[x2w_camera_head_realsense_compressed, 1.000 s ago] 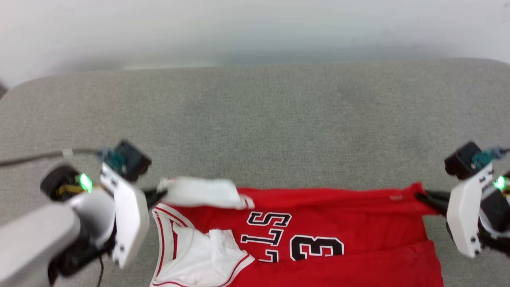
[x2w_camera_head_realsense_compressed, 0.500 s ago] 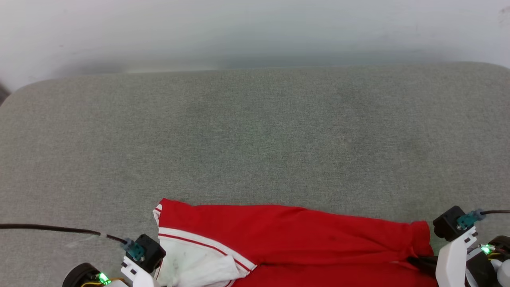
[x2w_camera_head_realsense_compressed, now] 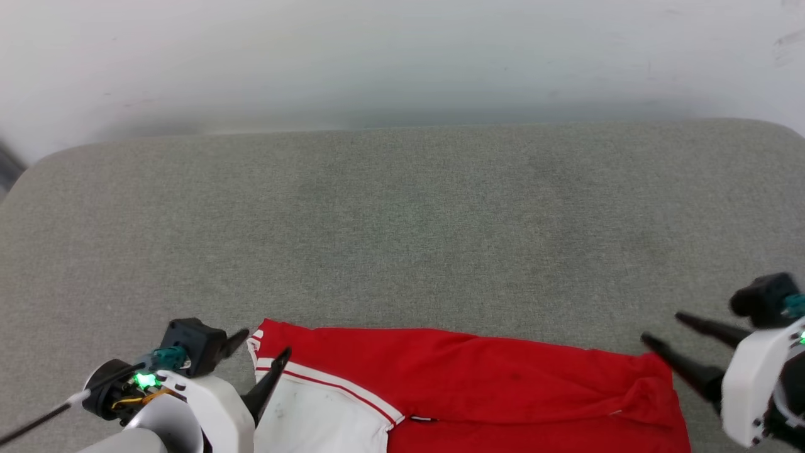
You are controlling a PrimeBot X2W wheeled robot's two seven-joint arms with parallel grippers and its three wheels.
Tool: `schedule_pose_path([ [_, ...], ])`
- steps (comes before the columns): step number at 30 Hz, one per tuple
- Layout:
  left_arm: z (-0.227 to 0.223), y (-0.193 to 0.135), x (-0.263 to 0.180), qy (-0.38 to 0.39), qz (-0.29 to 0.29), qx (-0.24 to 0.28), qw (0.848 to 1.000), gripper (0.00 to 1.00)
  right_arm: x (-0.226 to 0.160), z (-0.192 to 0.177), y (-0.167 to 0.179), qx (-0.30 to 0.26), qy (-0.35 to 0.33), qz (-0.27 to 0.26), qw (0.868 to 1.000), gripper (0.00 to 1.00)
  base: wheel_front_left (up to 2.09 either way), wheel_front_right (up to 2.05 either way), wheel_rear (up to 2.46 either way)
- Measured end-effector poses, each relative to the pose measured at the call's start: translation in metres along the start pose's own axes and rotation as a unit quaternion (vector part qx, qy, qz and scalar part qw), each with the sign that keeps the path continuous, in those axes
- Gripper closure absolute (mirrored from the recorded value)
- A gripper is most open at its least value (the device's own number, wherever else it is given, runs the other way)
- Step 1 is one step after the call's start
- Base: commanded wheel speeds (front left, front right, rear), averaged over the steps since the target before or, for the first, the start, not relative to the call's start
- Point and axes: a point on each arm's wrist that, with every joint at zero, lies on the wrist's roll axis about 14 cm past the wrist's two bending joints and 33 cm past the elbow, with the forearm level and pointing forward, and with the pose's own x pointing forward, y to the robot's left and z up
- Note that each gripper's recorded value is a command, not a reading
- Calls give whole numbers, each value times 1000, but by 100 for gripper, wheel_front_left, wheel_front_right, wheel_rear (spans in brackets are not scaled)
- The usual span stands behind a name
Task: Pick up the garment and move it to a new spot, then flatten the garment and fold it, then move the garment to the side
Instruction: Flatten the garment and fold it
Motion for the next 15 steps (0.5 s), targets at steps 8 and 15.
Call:
schedule_pose_path([
  [8, 33, 28, 1, -133, 113, -4, 985, 0, -18, 29, -57, 46, -100, -103, 989, 0, 0, 0, 0],
  [15, 49, 44, -7, -199, 200, -8, 959, 0, -7, -25, -53, 138, -54, -126, 981, 0, 0, 0, 0],
])
